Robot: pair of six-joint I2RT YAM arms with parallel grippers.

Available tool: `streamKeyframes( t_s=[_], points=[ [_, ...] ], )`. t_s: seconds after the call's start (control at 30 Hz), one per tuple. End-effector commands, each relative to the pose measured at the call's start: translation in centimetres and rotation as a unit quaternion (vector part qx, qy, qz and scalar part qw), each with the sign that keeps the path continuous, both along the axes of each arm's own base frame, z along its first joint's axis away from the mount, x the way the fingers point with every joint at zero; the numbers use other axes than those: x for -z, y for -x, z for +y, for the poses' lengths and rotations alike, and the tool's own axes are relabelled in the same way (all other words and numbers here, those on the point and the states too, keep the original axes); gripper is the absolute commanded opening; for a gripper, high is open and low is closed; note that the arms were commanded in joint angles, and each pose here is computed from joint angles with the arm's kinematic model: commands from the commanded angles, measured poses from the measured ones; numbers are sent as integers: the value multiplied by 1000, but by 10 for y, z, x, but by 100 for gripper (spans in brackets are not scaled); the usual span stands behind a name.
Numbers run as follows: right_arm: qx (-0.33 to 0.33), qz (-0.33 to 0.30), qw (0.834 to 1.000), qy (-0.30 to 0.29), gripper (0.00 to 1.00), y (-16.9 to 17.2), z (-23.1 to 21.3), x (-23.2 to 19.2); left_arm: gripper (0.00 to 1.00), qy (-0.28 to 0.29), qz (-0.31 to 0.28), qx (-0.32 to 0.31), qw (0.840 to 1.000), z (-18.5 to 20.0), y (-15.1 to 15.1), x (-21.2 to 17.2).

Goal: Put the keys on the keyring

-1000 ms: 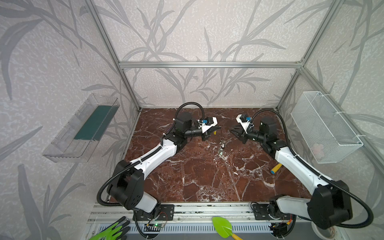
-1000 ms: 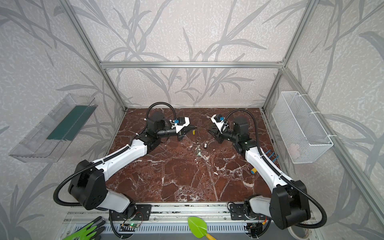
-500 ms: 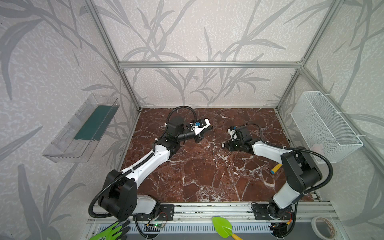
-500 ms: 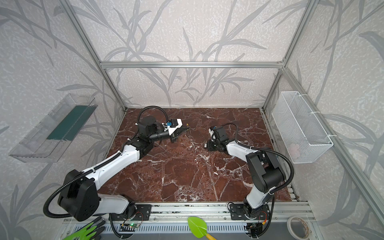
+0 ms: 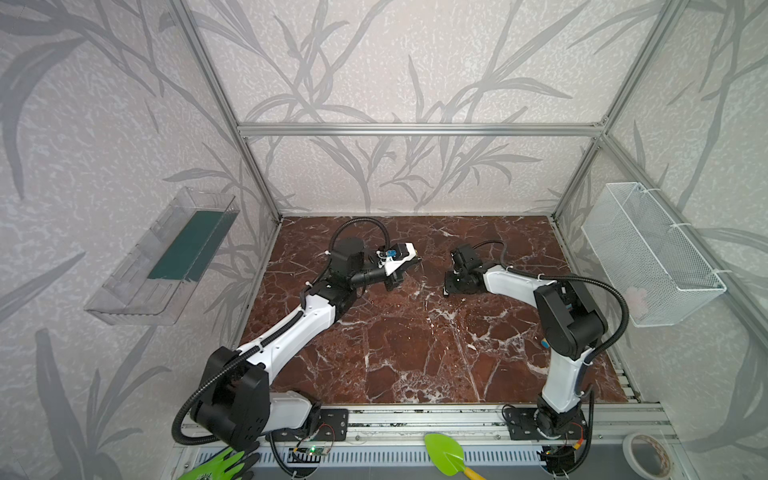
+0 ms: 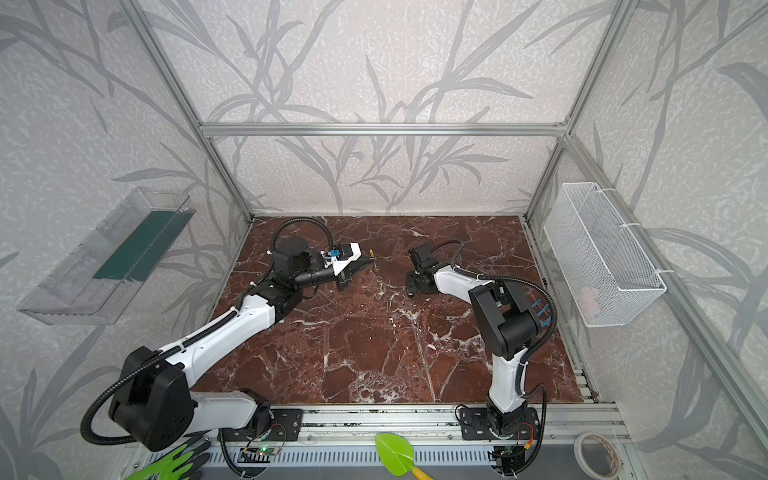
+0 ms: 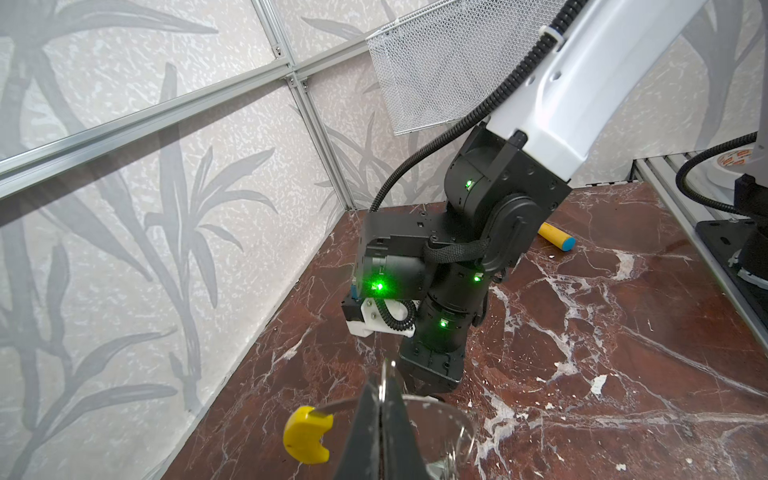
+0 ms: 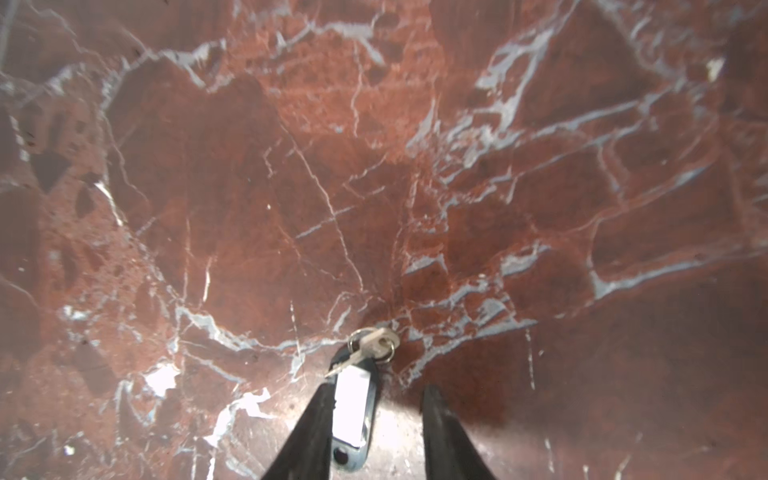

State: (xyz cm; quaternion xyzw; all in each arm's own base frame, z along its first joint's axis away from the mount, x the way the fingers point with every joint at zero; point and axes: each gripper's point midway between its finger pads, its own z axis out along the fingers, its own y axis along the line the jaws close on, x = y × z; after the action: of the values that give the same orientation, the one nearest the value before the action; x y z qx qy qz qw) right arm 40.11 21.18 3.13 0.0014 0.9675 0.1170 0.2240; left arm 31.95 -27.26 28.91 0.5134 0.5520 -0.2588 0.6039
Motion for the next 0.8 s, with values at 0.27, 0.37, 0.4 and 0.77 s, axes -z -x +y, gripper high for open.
streamKeyframes(
  t_s=[0.27, 0.37, 0.4, 0.77],
  points=[
    [-25, 66, 995, 65, 31, 27, 3, 31, 0, 5, -24, -4, 1000, 10, 2, -11],
    [-34, 74, 993, 81, 23, 31, 2, 33, 0, 4, -23, -4, 1000, 10, 2, -10],
    [-37, 75, 993, 86, 21, 32, 1, 34, 0, 4, -23, -3, 1000, 10, 2, -9],
    [-149, 7, 975, 165, 2, 38, -2, -16, 0, 9, -25, -2, 1000, 10, 2, -9]
  ],
)
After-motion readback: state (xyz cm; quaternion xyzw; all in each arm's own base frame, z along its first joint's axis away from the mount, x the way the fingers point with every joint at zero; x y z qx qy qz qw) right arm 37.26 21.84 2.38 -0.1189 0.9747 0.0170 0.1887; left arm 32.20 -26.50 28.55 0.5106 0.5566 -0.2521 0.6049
